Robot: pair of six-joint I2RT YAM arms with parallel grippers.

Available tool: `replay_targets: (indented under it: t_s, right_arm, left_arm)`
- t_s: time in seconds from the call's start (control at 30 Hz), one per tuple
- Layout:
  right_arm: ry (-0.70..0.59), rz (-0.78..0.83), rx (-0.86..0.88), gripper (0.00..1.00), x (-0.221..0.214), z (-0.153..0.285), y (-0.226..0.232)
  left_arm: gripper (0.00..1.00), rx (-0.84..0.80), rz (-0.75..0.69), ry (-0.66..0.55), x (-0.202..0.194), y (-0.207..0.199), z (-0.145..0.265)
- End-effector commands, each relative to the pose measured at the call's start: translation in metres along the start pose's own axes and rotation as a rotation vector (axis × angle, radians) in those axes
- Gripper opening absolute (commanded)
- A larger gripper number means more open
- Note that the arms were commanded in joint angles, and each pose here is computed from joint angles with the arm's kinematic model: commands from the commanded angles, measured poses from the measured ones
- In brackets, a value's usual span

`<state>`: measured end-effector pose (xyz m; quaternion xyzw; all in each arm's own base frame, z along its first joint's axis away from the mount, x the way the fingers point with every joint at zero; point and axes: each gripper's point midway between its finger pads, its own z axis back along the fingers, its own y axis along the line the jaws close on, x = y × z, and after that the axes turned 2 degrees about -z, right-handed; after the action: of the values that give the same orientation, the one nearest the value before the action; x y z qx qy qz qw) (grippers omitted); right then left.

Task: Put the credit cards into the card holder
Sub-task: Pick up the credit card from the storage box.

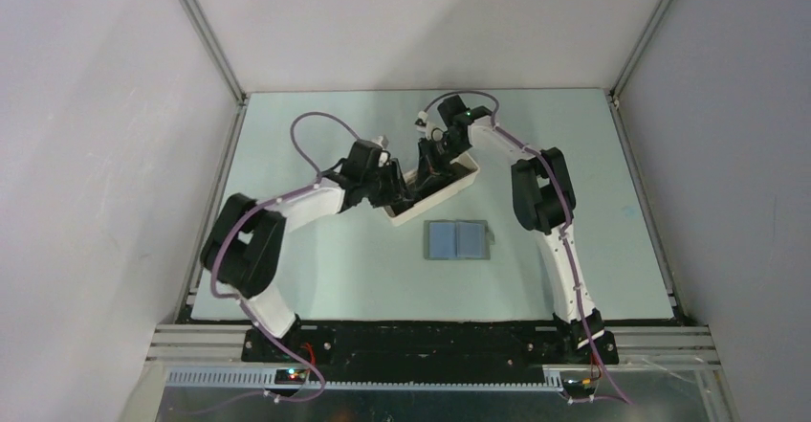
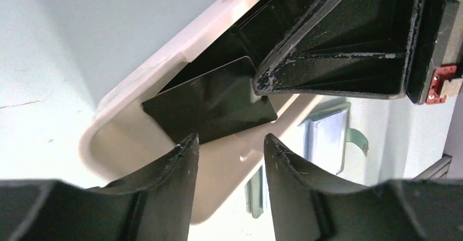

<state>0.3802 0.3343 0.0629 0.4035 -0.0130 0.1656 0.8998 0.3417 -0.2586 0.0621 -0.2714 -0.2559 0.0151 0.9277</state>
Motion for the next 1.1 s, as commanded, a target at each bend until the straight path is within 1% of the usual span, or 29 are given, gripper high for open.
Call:
replay_targets:
  t_s: [0.0, 0.13, 0.23, 0.33, 0.37, 0.47, 0.5, 0.53, 0.57, 0.6, 0.63, 0.67, 0.7, 0.8, 0.97, 1.07]
  right_arm:
    - [-0.092, 0.094, 0.063, 0.0, 0.014, 0.04, 0.055]
    - [-0.106, 0.106, 0.073, 0.0, 0.017, 0.046, 0.062]
    - [-0.11, 0.111, 0.073, 0.0, 0.018, 0.05, 0.065]
    - [-0.116, 0.122, 0.077, 0.0, 0.019, 0.055, 0.071]
    - [-0.115, 0.123, 0.077, 0.0, 0.018, 0.057, 0.073]
    - [-0.117, 0.136, 0.08, 0.0, 0.017, 0.063, 0.079]
    - [-0.119, 0.145, 0.082, 0.0, 0.016, 0.067, 0.083]
    - [-0.12, 0.152, 0.09, 0.0, 0.015, 0.07, 0.087]
    - [-0.123, 0.16, 0.096, 0.0, 0.013, 0.075, 0.093]
    - [-0.125, 0.166, 0.107, 0.0, 0.012, 0.079, 0.097]
    - [-0.131, 0.178, 0.115, 0.0, 0.01, 0.086, 0.105]
    - [-0.143, 0.198, 0.129, 0.0, 0.008, 0.094, 0.115]
    - [-0.144, 0.205, 0.135, 0.0, 0.006, 0.098, 0.119]
    - [-0.149, 0.249, 0.165, 0.0, -0.007, 0.12, 0.143]
    - [-0.104, 0.311, 0.244, 0.0, -0.042, 0.145, 0.178]
    - [-0.056, 0.348, 0.293, 0.0, -0.075, 0.16, 0.2]
  left_arm:
    - [0.54, 0.017, -0.054, -0.214, 0.045, -0.009, 0.045]
    - [0.56, 0.018, -0.059, -0.289, 0.06, -0.008, 0.067]
    - [0.57, 0.013, -0.086, -0.322, 0.067, -0.006, 0.078]
    - [0.63, -0.006, -0.118, -0.368, 0.073, -0.006, 0.094]
    - [0.65, -0.027, -0.148, -0.394, 0.077, -0.011, 0.103]
    - [0.71, -0.079, -0.212, -0.418, 0.078, -0.015, 0.119]
    - [0.71, -0.099, -0.241, -0.438, 0.08, -0.019, 0.129]
    - [0.72, -0.129, -0.248, -0.434, 0.08, -0.019, 0.134]
    - [0.73, -0.143, -0.253, -0.459, 0.087, -0.018, 0.145]
    - [0.73, -0.196, -0.263, -0.445, 0.084, -0.024, 0.15]
    - [0.73, -0.215, -0.263, -0.464, 0.09, -0.023, 0.16]
    - [0.73, -0.273, -0.281, -0.451, 0.088, -0.032, 0.167]
    - [0.73, -0.294, -0.29, -0.464, 0.091, -0.034, 0.175]
    - [0.75, -0.408, -0.353, -0.438, 0.086, -0.057, 0.196]
    - [0.74, -0.629, -0.433, -0.322, 0.064, -0.094, 0.222]
    - [0.74, -0.718, -0.443, -0.263, 0.049, -0.104, 0.232]
